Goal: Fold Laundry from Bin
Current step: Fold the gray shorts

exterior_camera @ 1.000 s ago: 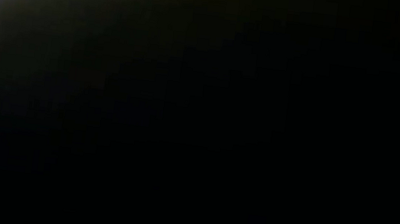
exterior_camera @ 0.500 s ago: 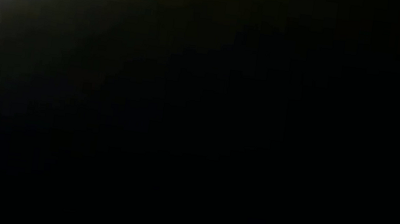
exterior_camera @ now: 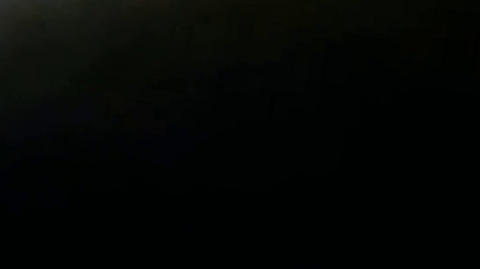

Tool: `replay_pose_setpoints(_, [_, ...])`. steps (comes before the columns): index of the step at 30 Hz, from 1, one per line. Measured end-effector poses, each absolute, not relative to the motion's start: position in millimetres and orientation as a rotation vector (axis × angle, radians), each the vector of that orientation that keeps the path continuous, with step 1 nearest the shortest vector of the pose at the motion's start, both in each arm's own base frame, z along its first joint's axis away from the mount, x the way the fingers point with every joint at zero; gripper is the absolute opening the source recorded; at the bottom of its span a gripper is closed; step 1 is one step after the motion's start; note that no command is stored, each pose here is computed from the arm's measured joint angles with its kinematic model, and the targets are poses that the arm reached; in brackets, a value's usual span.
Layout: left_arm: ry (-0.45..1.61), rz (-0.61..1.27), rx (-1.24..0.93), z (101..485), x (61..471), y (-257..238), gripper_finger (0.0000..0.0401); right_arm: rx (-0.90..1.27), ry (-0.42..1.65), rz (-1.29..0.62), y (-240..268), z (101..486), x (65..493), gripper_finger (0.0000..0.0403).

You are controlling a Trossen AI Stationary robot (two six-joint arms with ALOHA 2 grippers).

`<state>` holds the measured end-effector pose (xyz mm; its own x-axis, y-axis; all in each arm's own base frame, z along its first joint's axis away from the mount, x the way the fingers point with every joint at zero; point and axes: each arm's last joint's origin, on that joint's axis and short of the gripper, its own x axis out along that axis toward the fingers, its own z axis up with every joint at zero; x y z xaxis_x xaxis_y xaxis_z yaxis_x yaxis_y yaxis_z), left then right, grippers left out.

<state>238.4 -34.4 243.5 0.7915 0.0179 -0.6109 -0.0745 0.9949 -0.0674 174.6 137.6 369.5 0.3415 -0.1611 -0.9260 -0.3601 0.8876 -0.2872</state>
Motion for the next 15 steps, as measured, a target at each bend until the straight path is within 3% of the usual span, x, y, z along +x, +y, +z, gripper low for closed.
replay_pose_setpoints(8, [0.729,0.192,-0.085,220.6,255.6,-13.3,0.008,-0.013,1.468,0.014,121.3,337.7,143.4,0.0])
replay_pose_setpoints(15, [0.811,0.386,-0.05,195.8,266.9,11.3,0.008,0.054,1.632,0.018,123.8,314.7,140.1,0.0])
